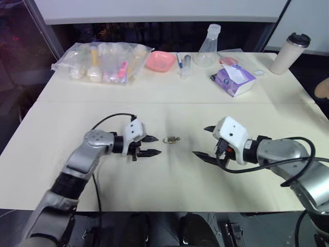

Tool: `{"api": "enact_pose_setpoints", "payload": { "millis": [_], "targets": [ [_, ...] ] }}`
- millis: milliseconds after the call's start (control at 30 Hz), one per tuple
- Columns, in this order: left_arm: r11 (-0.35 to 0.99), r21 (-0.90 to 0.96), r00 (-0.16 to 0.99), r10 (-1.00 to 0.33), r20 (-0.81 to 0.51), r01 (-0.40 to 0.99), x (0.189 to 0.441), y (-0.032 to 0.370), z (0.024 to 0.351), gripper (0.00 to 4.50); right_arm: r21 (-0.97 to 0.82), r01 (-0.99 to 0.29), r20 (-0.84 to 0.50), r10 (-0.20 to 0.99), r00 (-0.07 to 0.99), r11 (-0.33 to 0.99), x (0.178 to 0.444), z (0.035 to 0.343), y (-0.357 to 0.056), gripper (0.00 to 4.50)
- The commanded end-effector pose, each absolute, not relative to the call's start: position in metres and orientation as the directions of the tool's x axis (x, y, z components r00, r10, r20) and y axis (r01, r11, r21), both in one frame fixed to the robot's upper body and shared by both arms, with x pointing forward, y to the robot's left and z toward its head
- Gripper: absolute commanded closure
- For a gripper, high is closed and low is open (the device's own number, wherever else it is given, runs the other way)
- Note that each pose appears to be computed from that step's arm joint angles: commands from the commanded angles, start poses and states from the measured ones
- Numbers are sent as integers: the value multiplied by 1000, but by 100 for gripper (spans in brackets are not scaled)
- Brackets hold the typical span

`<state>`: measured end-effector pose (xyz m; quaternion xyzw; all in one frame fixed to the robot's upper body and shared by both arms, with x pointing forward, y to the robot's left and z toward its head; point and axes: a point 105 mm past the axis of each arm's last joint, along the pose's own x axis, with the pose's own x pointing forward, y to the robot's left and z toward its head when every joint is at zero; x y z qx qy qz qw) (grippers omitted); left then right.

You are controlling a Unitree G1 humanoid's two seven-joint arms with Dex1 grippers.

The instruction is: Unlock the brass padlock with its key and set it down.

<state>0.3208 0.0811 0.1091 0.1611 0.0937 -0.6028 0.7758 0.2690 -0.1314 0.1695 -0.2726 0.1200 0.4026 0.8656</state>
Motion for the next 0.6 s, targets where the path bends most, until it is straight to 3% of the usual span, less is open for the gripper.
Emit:
{"api": "enact_pose_setpoints", "payload": {
  "millis": [33, 67, 400, 600],
  "targets": [
    [193, 201, 251, -913, -322, 960, 333, 65, 111, 31, -429, -720, -381, 613, 692, 545, 267, 184, -134, 0],
    [188, 207, 249, -913, -323, 960, 336, 62, 110, 4, -430, -716, -380, 609, 696, 550, 265, 184, -135, 0],
    [177, 266, 266, -898, -350, 948, 364, 42, 91, 4, -441, -676, -368, 567, 737, 590, 259, 185, -140, 0],
    [166, 271, 262, -893, -367, 948, 367, 41, 83, 4, -445, -667, -363, 561, 744, 597, 259, 186, -139, 0]
  ]
}}
